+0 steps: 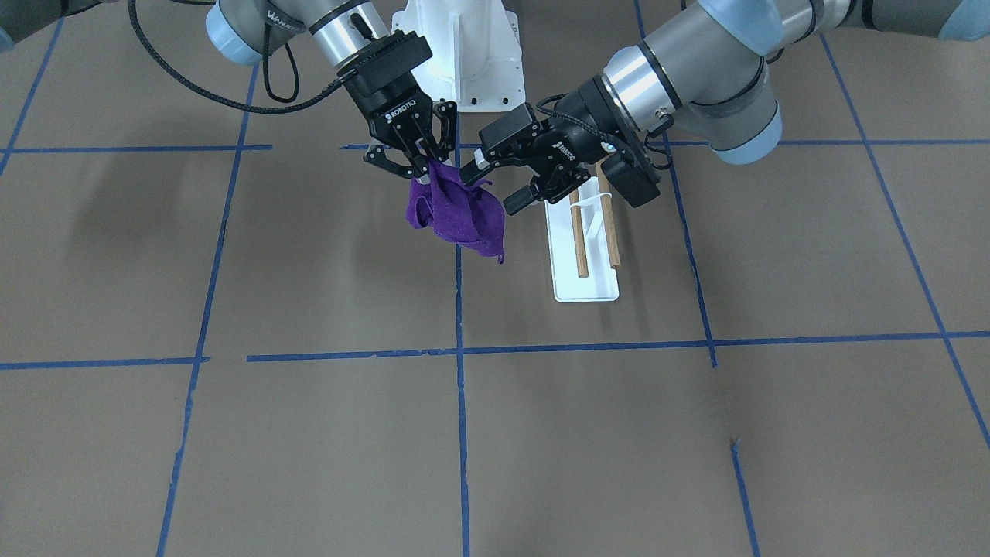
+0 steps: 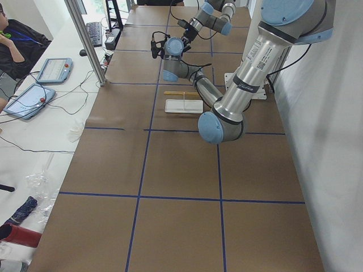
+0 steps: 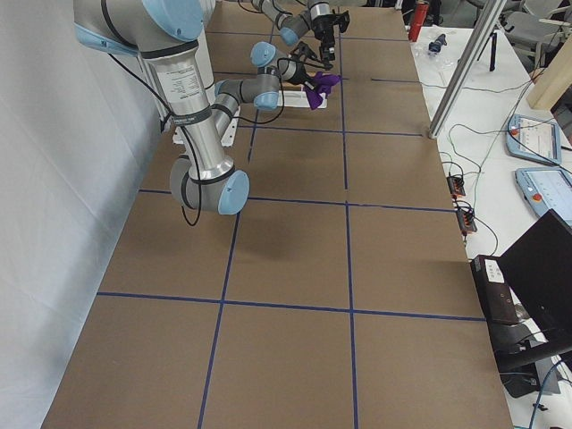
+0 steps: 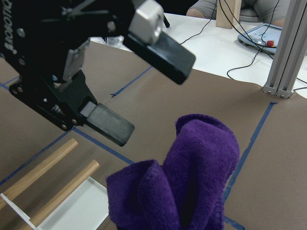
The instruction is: Hang towel on rack
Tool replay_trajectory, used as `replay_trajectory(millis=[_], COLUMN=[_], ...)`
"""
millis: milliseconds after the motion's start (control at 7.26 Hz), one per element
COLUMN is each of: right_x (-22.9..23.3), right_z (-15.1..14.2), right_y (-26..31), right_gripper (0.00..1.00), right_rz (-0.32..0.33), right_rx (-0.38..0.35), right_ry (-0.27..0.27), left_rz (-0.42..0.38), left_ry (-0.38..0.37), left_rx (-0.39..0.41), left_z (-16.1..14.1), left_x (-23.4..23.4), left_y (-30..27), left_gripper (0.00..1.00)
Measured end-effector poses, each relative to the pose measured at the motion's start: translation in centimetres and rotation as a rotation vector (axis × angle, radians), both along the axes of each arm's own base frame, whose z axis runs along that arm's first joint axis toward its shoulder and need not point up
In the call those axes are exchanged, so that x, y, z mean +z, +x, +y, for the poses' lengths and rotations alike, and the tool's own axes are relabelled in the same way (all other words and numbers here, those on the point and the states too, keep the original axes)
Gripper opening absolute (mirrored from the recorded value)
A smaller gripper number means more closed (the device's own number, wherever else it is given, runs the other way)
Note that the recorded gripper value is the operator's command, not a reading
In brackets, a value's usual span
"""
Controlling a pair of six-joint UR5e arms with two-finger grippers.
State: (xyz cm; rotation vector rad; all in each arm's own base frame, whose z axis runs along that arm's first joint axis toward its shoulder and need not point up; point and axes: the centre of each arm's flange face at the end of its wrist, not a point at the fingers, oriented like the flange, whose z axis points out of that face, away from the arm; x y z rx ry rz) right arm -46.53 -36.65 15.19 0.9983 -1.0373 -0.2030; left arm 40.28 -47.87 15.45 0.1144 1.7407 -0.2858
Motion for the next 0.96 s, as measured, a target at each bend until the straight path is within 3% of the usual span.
replay_trajectory(millis=[551,964], right_x=[-0.5,-0.6], right_z=[0.5,1.3], right_y=[-0.2,-0.5], right_gripper=[0.0,0.0], right_rz=[-0.007,-0.008], right_rx=[0.012,0.02], right_ry=[0.006,0.011], left_rz=[-0.002,-0.002], left_ry=[-0.007,-0.012], left_rx=[0.005,0.002], left_z=[0.0,0.2], left_x=[-0.3,-0.3], left_y=[1.4,2.3], left_gripper=[0.9,0.79])
